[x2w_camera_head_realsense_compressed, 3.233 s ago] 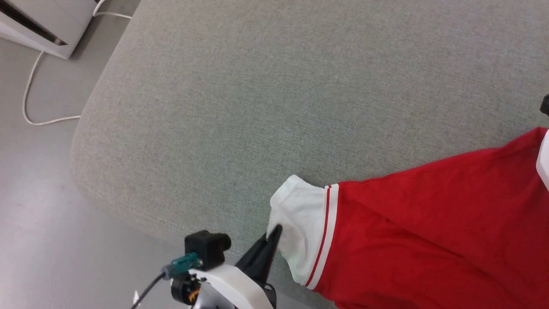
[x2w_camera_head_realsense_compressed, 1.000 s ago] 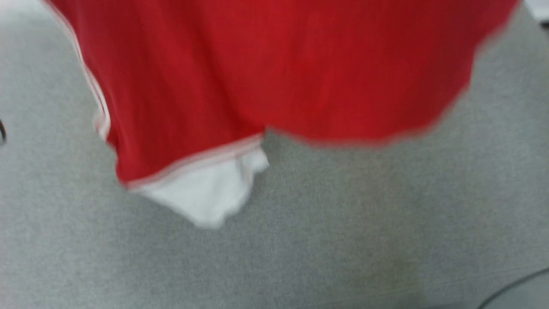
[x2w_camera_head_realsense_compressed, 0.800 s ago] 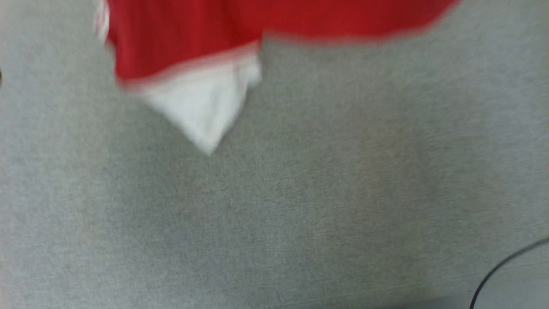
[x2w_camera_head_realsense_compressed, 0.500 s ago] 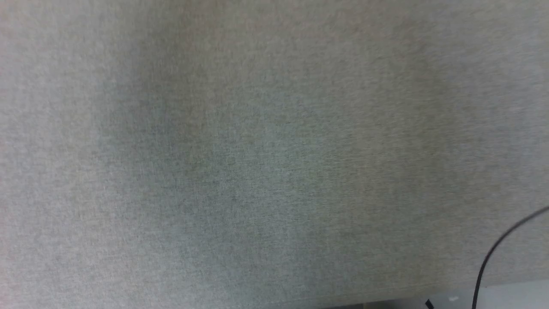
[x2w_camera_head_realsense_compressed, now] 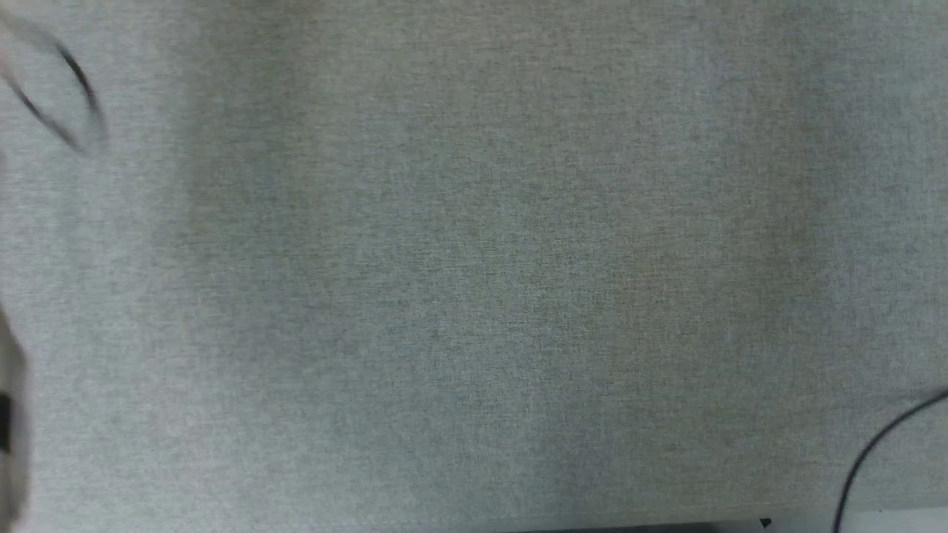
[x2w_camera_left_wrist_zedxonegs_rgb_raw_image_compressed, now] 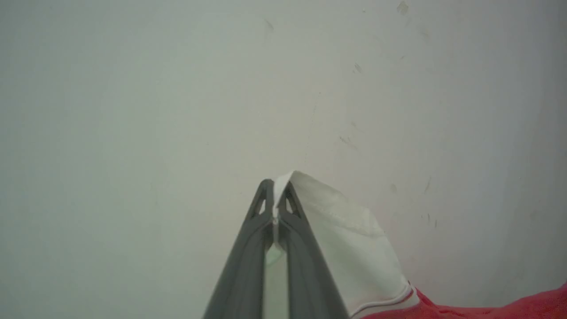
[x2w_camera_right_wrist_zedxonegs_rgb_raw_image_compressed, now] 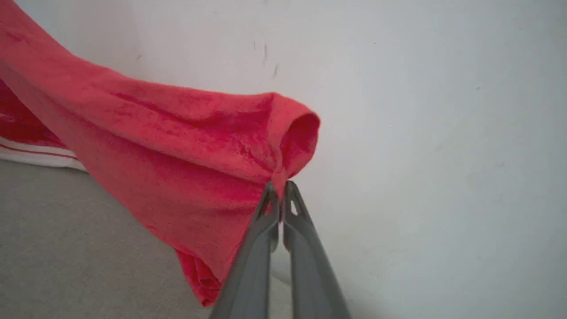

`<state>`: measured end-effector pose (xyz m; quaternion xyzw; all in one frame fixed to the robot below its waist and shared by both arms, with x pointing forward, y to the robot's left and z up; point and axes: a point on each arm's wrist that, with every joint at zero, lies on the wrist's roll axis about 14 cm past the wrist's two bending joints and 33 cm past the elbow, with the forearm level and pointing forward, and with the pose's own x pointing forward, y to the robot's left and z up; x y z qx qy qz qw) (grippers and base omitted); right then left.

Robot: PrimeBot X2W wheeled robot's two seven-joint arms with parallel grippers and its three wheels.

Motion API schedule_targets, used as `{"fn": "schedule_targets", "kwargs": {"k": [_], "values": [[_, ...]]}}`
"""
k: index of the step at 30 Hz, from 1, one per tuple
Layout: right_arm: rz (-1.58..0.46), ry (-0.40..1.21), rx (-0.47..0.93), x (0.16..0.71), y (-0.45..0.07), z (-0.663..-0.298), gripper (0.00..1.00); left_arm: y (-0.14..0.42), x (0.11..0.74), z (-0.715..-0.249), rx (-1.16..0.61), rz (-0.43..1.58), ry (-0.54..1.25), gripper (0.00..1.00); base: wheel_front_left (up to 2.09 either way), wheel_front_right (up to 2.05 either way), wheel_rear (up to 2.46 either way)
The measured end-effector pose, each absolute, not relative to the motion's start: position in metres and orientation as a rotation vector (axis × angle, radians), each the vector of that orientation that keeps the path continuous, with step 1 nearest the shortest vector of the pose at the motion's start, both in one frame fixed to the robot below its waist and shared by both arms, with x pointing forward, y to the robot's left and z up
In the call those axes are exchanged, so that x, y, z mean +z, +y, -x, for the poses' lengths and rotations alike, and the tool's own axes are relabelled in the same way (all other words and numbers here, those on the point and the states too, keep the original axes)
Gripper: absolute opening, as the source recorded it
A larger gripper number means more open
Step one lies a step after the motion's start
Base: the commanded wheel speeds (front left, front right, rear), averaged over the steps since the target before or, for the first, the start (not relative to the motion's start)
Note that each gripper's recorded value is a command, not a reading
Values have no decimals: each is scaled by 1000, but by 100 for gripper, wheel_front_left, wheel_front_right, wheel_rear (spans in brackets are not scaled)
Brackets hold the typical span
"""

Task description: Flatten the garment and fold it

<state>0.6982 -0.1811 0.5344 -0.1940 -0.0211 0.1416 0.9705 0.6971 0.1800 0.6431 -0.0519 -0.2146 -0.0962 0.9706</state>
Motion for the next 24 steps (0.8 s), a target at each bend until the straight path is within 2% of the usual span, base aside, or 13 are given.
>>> {"fn": "schedule_targets", "kwargs": {"k": [4, 11, 19, 24], "values": [[298, 13, 302, 500, -174, -674, 0, 166, 563, -664, -249, -57, -249, 0, 0, 0, 0], [287, 141, 383, 449, -162, -602, 0, 154, 465, -563, -306, -50, 42, 0, 0, 0, 0], [293, 292, 473, 415, -161, -505, 0, 178, 431, -449, -277, -63, 321, 0, 0, 0, 0], [281, 255, 454, 443, -178, -482, 0, 191, 439, -395, -258, -88, 406, 0, 0, 0, 0]]}}
